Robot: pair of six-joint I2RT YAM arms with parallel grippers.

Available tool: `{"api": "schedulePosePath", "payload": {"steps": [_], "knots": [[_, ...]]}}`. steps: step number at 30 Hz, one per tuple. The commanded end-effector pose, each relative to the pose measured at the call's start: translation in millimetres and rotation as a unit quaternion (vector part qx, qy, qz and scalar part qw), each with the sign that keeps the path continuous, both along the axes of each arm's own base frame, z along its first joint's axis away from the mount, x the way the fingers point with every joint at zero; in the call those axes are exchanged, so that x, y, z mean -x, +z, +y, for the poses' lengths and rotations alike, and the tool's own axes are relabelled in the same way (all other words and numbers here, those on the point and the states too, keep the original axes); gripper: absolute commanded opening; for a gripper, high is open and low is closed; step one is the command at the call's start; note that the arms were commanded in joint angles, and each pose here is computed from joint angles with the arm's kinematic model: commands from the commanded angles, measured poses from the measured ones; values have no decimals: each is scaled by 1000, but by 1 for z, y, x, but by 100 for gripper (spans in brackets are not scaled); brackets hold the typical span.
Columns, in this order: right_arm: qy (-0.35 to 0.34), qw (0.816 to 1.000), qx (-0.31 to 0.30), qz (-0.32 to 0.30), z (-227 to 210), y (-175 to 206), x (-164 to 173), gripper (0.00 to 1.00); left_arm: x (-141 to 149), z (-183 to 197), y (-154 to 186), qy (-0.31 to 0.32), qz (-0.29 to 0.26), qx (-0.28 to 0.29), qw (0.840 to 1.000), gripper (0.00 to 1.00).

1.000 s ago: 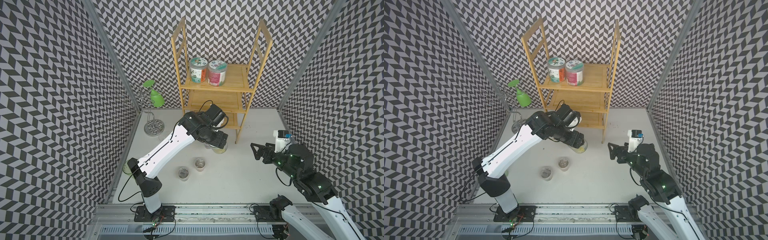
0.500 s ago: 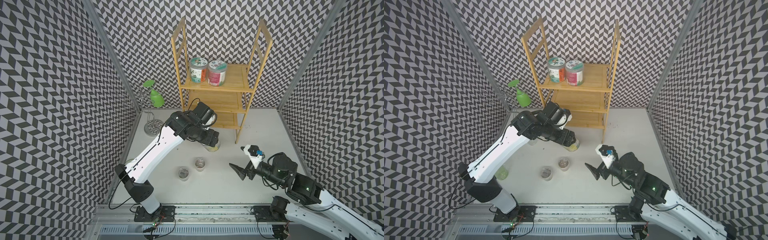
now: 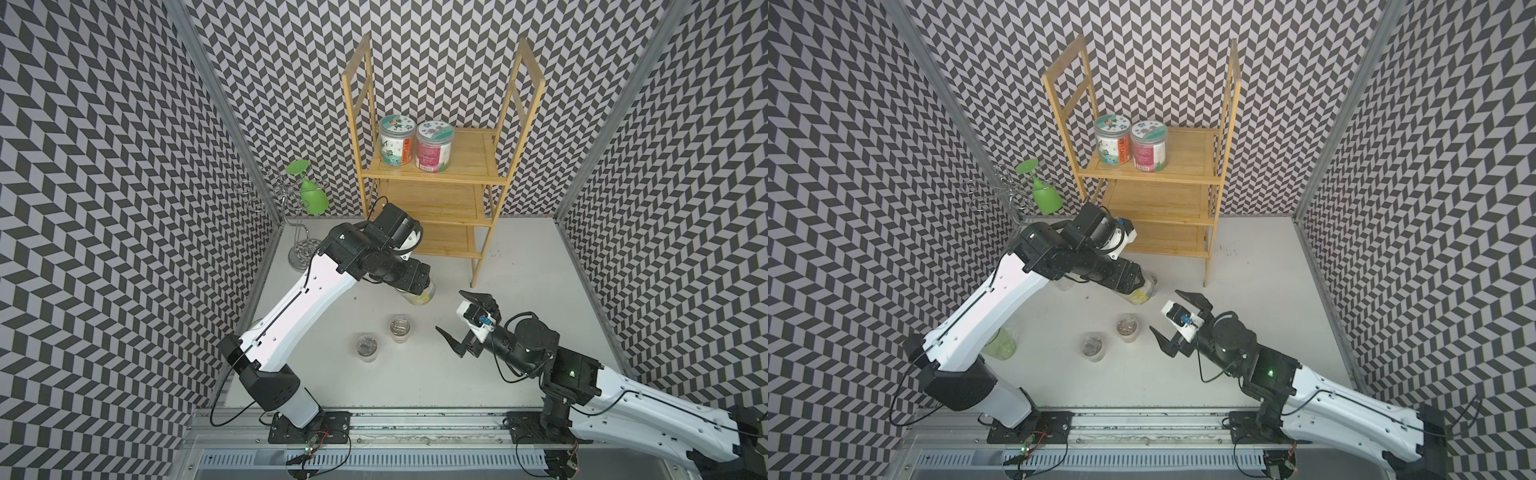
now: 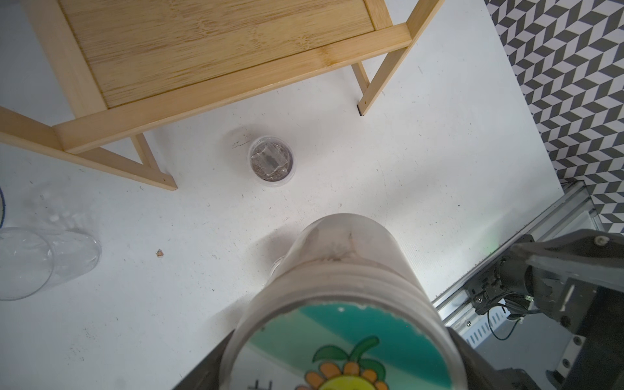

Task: Place the seed container on the shelf
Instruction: Pick up the seed jar at the center of the board.

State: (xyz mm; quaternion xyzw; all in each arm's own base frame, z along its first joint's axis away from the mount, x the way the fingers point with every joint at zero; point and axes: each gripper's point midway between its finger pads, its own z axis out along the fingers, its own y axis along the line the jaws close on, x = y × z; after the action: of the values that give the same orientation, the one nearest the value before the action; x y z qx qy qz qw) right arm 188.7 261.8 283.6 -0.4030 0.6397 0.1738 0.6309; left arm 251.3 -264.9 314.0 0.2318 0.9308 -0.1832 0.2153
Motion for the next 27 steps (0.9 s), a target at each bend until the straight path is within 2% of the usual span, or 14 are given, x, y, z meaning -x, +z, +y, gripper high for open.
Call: {"api": "schedulePosePath", "payload": {"steps": [1, 11, 27], "knots": [[-6, 998, -51, -34, 7, 24, -6, 99, 5, 1, 14, -13, -14, 20, 1000, 66], [4, 997, -76, -16, 19, 21, -17, 99, 7, -4, 13, -23, -6, 28, 999, 66], [31, 996, -79, -13, 43, 21, -34, 99, 10, -9, 13, -27, 2, 34, 999, 67]]}}
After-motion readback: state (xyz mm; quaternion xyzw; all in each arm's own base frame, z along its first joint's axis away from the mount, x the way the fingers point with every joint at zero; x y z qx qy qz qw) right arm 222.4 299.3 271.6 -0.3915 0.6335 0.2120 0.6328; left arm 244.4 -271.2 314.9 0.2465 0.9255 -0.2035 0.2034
